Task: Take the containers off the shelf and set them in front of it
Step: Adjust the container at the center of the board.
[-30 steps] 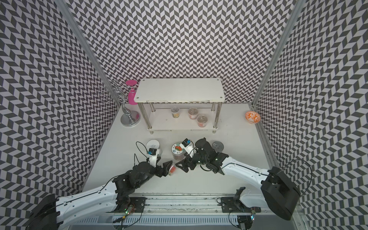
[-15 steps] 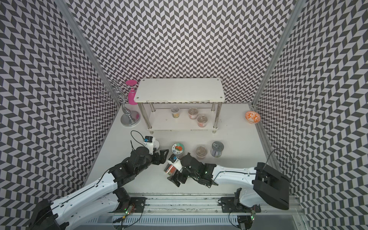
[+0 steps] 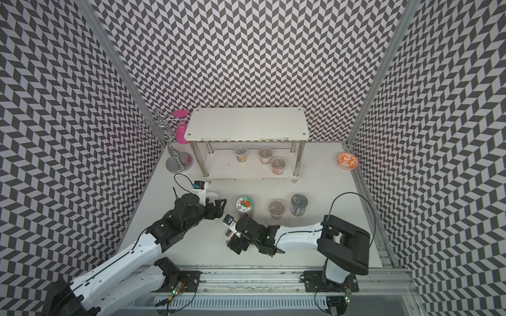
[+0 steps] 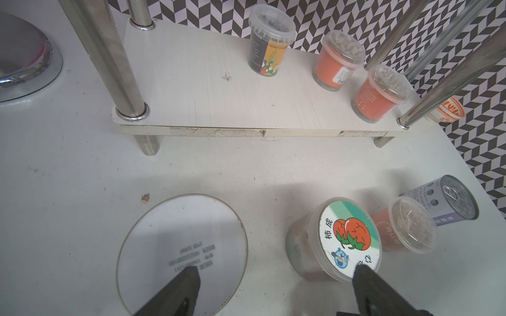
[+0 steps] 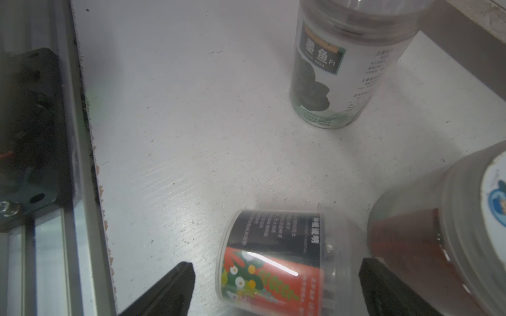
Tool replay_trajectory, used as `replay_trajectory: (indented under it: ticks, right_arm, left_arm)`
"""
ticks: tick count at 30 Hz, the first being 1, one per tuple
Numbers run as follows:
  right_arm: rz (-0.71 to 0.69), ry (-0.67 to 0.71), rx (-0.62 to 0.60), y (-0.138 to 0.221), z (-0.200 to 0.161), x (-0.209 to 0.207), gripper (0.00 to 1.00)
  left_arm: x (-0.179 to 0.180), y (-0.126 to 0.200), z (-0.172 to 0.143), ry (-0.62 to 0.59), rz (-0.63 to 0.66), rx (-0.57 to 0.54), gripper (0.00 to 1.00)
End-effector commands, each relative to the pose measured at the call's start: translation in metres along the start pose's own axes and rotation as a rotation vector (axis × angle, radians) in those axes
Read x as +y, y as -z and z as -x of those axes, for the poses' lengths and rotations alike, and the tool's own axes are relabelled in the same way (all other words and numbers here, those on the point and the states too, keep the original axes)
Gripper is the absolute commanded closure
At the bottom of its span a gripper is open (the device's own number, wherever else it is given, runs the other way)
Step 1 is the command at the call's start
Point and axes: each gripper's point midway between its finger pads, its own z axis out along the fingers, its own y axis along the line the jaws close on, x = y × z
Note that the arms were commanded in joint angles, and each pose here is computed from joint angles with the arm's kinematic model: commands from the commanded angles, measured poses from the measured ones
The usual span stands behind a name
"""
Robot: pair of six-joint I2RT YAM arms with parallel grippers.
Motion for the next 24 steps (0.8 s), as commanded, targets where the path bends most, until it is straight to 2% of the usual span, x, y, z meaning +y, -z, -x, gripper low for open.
replay_trajectory:
  ticks: [1, 9, 16, 20, 24]
  right_arm:
    - [-0.036, 0.027, -0.040, -0.005, 0.015, -0.004, 0.09]
    - [-0.082, 0.121, -0.034, -0.006, 0.017, -0.008, 0.34]
    - [-0.154, 0.326, -0.095, 0.005, 0.037, 0.009, 0.35]
    - [-0.266, 0.541, -0.092, -0.001, 0.040, 0.020, 0.34]
    - [-0.371, 0.674, -0.110, -0.009, 0.057, 0.018, 0.34]
  left_arm:
    - [-0.005, 0.006, 0.015, -0.017, -0.022, -0.024, 0.08]
    - [0.005, 0.003, 0.022, -0.037, -0.006, -0.029, 0.07]
    - [0.024, 0.007, 0.047, -0.036, 0.054, -0.086, 0.07]
    - [0.038, 0.008, 0.060, -0.029, 0.085, -0.114, 0.07]
    - [0.056, 0.007, 0.073, -0.013, 0.119, -0.144, 0.07]
